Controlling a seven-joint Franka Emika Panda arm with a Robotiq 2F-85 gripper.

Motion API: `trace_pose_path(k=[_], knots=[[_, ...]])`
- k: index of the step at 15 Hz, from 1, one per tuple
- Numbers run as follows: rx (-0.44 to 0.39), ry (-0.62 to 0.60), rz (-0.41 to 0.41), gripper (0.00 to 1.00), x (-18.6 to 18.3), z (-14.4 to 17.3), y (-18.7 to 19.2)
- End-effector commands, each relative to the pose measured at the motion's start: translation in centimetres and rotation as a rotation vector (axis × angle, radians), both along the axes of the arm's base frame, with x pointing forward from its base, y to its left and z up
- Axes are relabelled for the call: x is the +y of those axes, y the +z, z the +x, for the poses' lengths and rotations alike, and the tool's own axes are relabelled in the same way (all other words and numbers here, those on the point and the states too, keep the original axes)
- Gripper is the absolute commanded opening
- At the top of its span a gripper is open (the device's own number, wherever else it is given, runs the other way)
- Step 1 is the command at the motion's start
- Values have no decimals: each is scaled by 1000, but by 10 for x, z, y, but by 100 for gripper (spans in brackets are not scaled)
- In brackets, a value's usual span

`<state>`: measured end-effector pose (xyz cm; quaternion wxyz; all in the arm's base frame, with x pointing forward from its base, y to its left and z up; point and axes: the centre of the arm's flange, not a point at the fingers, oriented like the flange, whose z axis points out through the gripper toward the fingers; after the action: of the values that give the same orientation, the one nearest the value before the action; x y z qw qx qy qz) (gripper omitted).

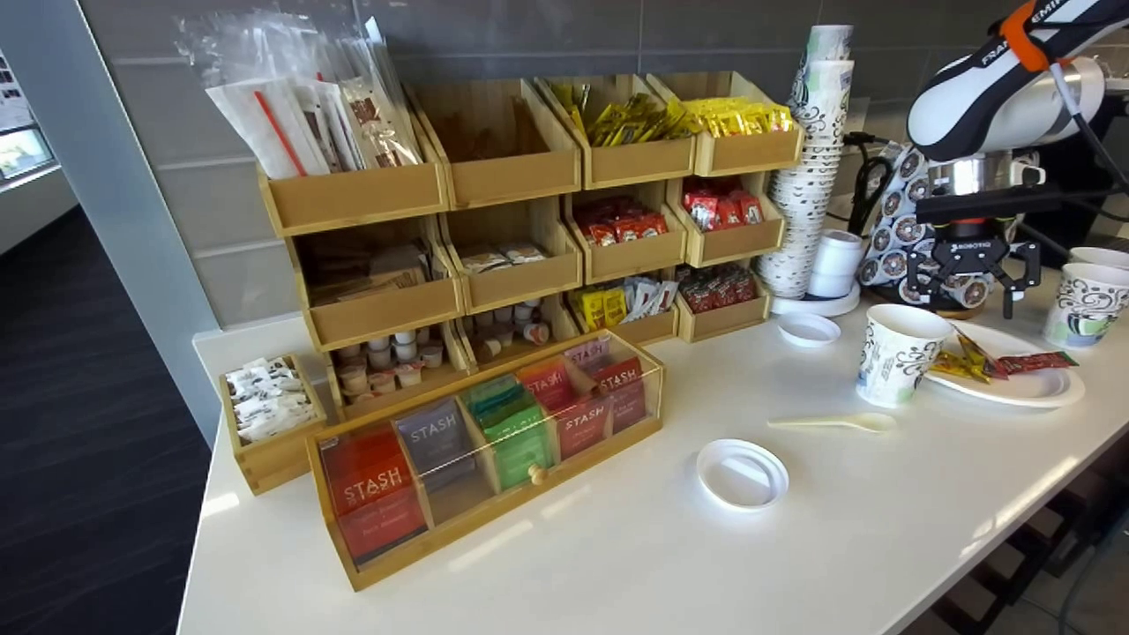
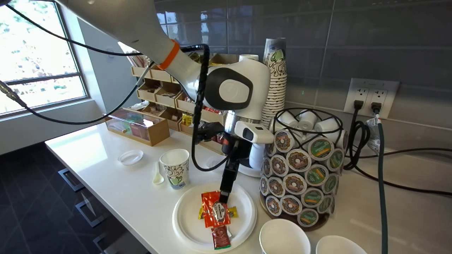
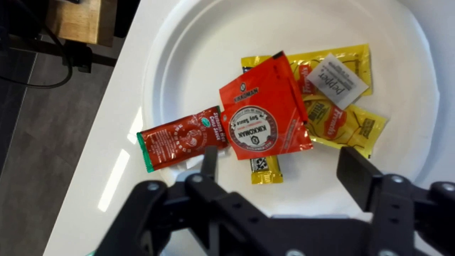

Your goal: Pick up the top red sachet from the stack on the white paper plate and move it to the left side of the white paper plate

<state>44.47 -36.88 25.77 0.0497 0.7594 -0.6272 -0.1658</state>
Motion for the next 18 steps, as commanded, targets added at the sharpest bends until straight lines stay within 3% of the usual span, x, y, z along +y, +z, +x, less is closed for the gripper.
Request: trace_pose_path(k=[1, 5, 6, 8, 10, 11, 13, 14, 16, 18], knots=[[7, -44, 27, 83, -8, 7, -8], [27, -55, 34, 68, -7, 8, -12], [33, -56, 34, 57, -7, 7, -13], [38, -55, 31, 55, -6, 7, -12], [39, -57, 29, 41, -5, 7, -11], [40, -58, 25, 42, -5, 7, -11], [40, -59, 21, 25, -5, 7, -10], [40, -60, 20, 23, -4, 7, -9], [41, -57, 15, 1, -3, 8, -8], [43, -51, 12, 0, 0, 8, -7]])
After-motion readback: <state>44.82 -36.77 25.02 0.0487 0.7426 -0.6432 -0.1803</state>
